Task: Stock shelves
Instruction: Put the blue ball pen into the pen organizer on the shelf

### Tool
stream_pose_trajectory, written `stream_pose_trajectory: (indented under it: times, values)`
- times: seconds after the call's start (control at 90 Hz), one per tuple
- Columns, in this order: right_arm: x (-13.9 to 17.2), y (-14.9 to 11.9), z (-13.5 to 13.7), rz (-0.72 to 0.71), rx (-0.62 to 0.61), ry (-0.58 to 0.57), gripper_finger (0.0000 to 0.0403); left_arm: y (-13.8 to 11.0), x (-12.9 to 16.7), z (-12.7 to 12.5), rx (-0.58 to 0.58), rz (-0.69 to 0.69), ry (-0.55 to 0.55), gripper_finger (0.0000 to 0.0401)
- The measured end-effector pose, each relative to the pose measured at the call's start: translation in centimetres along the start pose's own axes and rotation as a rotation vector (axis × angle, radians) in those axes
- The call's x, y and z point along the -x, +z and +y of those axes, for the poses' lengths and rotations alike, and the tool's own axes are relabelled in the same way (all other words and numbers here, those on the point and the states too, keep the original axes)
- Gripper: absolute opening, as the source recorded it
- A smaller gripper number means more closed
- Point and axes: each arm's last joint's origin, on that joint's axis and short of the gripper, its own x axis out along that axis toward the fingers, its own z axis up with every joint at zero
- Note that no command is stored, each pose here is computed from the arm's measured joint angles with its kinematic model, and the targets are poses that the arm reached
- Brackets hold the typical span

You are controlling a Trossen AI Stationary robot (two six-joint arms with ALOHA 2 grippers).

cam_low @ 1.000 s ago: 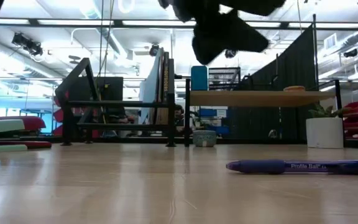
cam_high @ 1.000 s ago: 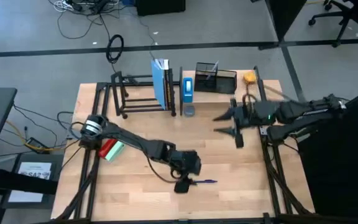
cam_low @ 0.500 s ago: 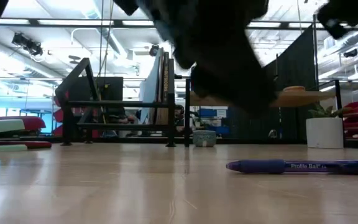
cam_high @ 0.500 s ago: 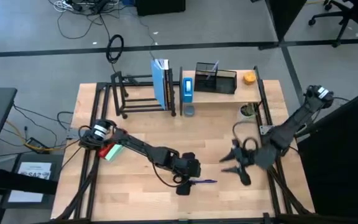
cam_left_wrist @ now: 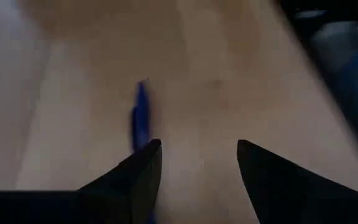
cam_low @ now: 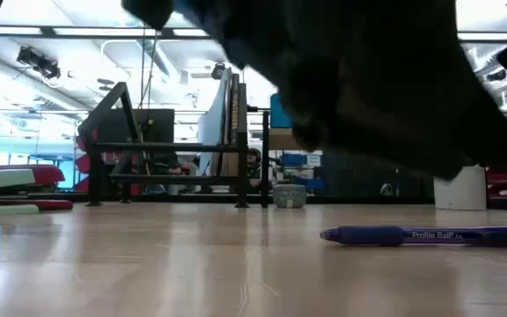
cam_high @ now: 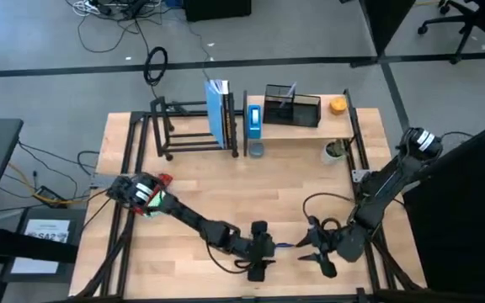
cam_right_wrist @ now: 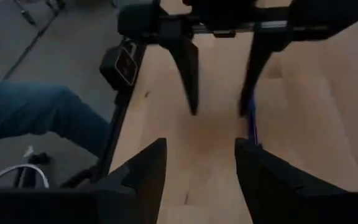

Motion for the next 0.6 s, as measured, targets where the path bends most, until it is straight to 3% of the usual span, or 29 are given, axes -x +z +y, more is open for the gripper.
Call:
stream_pose_trajectory:
  times: [0.111, 0.356, 0.467, 0.6]
  values:
    - [-0.5, -0.7, 0.2, 0.019, 0.002, -0.008, 0.0160, -0.9, -1.1, -0.1, 0.001, -0.033, 0.079, 0.0191]
    - [-1.0, -1.4, 0.8, 0.002, -0.026, 0.008, 0.0160, -2.4, -3.2, 0.8, 0.096, -0.034, 0.083, 0.0177]
    - [-0.9, -1.4, 1.0, -0.009, -0.040, 0.016, 0.0160, -2.3, -3.5, 1.8, 0.135, -0.006, 0.077, 0.0130]
    - [-0.7, -1.3, 1.2, -0.025, -0.062, 0.028, 0.0160, -2.5, -3.7, 2.8, 0.195, 0.047, 0.087, 0.0032]
